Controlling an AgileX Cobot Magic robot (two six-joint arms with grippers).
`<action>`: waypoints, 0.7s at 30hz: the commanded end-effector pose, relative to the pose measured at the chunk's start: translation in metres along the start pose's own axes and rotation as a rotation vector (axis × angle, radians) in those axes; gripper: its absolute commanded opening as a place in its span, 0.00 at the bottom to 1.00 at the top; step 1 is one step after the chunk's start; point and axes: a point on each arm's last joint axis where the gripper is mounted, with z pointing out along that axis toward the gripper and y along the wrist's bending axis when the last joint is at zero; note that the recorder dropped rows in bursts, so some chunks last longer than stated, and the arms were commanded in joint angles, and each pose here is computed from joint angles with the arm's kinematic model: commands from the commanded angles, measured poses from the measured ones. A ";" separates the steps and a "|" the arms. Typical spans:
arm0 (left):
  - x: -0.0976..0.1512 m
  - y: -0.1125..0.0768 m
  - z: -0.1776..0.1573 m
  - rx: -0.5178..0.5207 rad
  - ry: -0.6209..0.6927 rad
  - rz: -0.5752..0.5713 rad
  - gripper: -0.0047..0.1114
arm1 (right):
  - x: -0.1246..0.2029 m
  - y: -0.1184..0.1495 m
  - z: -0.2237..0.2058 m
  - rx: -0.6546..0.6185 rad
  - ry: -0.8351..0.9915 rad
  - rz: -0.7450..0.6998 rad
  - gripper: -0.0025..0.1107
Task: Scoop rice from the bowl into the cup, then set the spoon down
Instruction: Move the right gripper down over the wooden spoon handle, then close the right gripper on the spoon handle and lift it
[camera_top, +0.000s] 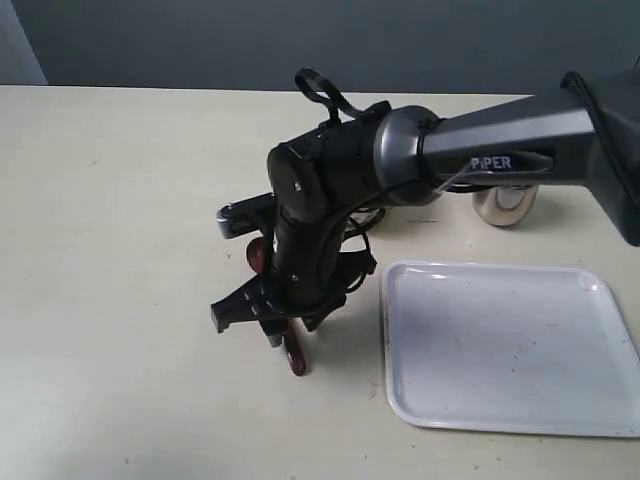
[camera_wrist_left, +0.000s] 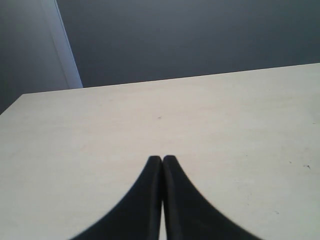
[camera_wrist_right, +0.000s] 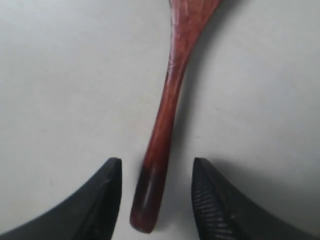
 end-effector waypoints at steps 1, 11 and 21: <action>-0.002 0.000 -0.001 0.007 -0.010 -0.005 0.04 | 0.002 -0.002 0.009 0.009 0.026 0.013 0.41; -0.002 0.000 -0.001 0.007 -0.010 -0.005 0.04 | 0.002 -0.001 0.010 -0.004 0.029 0.036 0.31; -0.002 0.000 -0.001 0.007 -0.010 -0.005 0.04 | 0.003 -0.001 0.010 -0.006 0.038 0.044 0.01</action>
